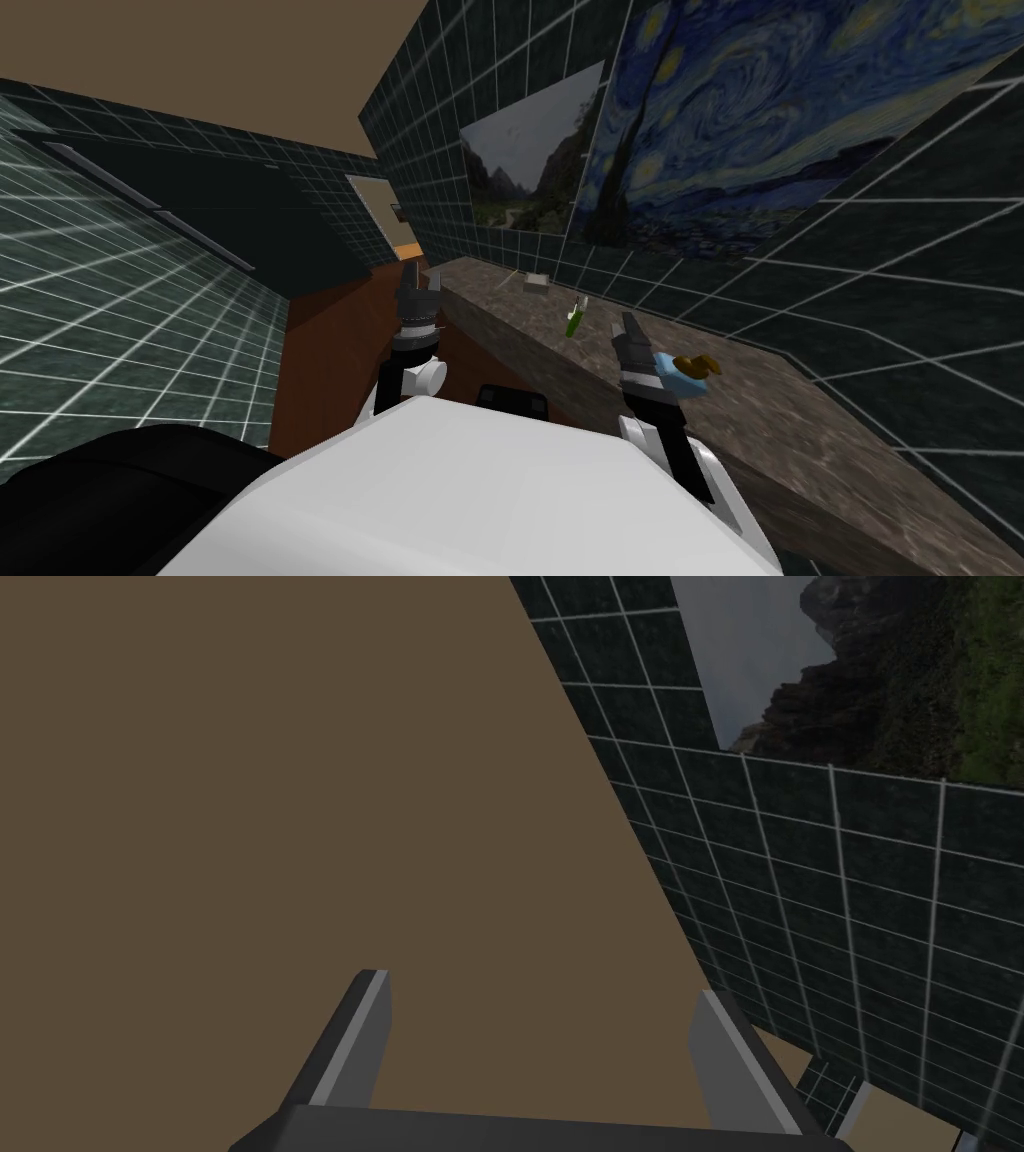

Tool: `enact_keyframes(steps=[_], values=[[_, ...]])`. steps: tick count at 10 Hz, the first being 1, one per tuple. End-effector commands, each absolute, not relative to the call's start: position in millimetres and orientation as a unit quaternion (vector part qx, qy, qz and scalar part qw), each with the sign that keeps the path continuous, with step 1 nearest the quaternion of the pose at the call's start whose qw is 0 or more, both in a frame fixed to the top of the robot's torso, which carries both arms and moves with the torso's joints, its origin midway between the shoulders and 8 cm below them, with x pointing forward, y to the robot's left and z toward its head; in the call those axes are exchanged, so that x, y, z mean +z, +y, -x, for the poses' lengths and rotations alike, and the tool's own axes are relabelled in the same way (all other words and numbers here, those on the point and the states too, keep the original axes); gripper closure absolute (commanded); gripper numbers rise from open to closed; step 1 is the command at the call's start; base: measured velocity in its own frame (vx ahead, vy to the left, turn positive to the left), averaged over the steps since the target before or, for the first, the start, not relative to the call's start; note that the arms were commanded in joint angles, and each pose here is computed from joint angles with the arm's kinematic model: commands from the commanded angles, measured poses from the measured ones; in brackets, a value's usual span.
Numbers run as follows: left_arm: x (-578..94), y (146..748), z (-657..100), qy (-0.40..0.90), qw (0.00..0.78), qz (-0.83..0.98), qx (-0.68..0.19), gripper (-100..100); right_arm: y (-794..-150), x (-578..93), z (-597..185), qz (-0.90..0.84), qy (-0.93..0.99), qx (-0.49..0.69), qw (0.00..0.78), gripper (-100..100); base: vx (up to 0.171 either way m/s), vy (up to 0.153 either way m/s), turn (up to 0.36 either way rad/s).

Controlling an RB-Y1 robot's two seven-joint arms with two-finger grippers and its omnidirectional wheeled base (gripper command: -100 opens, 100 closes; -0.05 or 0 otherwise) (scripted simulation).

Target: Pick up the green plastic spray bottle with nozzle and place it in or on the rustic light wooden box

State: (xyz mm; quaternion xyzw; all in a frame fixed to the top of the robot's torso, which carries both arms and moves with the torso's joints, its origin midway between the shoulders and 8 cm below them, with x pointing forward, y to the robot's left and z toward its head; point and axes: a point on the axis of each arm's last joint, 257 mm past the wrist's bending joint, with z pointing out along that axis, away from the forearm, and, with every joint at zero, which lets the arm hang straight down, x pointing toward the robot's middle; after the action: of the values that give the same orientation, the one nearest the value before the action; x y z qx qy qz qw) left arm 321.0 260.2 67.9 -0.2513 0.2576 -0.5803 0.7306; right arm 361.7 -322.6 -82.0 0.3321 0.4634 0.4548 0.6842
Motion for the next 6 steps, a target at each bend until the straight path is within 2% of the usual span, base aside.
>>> enact_keyframes(steps=[1,6], values=[[68,260,-321,0.258,0.731,0.251,-0.580,0,-340,-105,-362,-0.335,0.496,0.409,0.689,-100,0.054,0.157,0.056],[68,260,-321,0.258,0.731,0.251,-0.580,0,-391,-155,-348,-0.337,0.570,0.291,0.691,-100,0.059,0.121,0.054]])
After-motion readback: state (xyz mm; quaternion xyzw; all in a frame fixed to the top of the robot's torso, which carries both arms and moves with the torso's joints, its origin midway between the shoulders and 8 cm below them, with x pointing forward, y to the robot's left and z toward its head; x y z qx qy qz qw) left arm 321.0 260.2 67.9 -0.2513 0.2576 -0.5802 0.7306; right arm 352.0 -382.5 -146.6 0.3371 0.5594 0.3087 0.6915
